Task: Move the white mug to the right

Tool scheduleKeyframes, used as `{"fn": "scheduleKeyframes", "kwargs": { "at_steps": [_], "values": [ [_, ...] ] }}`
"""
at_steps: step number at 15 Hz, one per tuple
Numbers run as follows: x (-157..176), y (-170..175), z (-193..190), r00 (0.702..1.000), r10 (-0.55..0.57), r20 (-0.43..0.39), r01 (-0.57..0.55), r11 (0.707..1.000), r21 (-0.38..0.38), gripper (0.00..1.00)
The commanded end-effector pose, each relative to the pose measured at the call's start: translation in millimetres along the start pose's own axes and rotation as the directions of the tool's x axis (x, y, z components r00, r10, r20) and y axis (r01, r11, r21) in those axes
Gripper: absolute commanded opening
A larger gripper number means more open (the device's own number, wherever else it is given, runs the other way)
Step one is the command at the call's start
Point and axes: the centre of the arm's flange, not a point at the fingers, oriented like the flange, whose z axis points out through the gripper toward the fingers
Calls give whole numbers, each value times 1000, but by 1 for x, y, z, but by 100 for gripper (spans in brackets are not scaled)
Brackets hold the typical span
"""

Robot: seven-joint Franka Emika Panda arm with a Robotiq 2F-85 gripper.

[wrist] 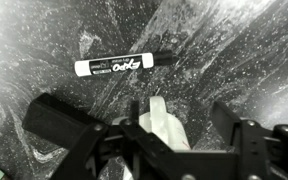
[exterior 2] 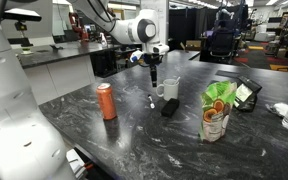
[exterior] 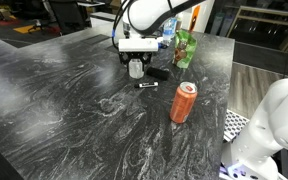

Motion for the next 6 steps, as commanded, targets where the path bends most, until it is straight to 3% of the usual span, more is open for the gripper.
{"fn": "scheduleKeyframes", "kwargs": {
  "at_steps": [1, 4, 6],
  "values": [
    [-18, -16, -26, 1000, 2, 21, -1, 997, -78, 100],
    [-33, -24, -44, 1000, -6, 23, 8, 996, -84, 100],
    [-41, -29, -53, 999, -36, 13, 36, 998, -49, 100]
  ]
}}
